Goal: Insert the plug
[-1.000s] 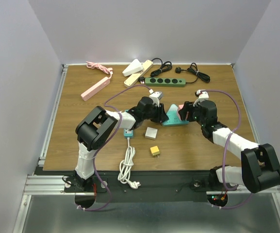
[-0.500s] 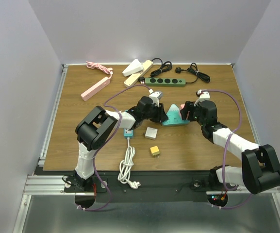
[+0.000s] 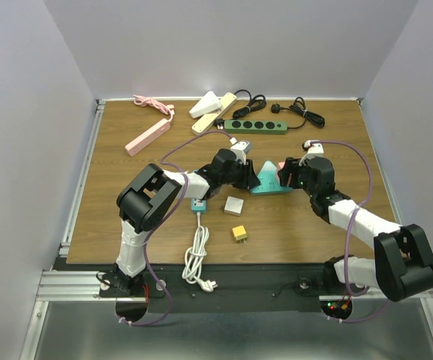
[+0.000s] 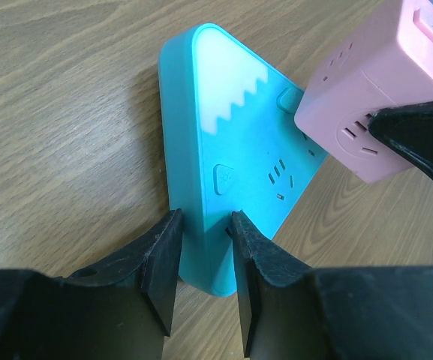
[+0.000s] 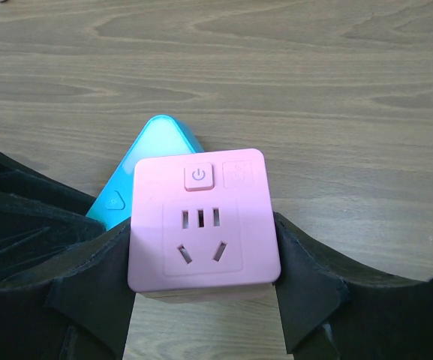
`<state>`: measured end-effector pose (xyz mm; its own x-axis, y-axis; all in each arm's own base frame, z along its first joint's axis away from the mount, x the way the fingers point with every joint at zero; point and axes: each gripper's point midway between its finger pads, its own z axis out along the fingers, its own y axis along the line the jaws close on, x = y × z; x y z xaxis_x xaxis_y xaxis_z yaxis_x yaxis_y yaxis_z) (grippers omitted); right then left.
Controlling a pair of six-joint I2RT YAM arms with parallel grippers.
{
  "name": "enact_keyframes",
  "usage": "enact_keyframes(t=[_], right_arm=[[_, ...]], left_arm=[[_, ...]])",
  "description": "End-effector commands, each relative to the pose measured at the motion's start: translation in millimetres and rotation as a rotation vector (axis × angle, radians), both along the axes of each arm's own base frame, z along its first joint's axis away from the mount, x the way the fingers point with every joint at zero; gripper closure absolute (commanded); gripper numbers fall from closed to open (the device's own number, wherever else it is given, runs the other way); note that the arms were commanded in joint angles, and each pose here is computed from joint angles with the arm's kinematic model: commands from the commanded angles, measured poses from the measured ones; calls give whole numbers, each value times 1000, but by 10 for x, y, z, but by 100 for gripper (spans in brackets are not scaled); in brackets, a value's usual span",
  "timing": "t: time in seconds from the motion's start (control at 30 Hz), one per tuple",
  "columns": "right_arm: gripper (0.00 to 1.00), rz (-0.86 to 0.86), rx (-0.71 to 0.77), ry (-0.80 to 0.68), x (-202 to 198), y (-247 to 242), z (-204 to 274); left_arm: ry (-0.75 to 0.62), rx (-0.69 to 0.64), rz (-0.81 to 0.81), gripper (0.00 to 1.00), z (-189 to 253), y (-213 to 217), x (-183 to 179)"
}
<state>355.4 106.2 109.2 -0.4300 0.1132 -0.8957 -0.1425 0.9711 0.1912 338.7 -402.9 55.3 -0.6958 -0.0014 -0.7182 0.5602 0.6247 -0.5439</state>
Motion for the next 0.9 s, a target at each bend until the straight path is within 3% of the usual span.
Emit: enact_keyframes(t=[0.0,0.87], right_arm=[[100,-27,-16,-15,-13,-42,-1],[100,-84,-88,47,-252,0,-146]], left_arm=[[-16,-16,-5,59,129,-18,63],[-25,-43,-8,59,271,5,99]])
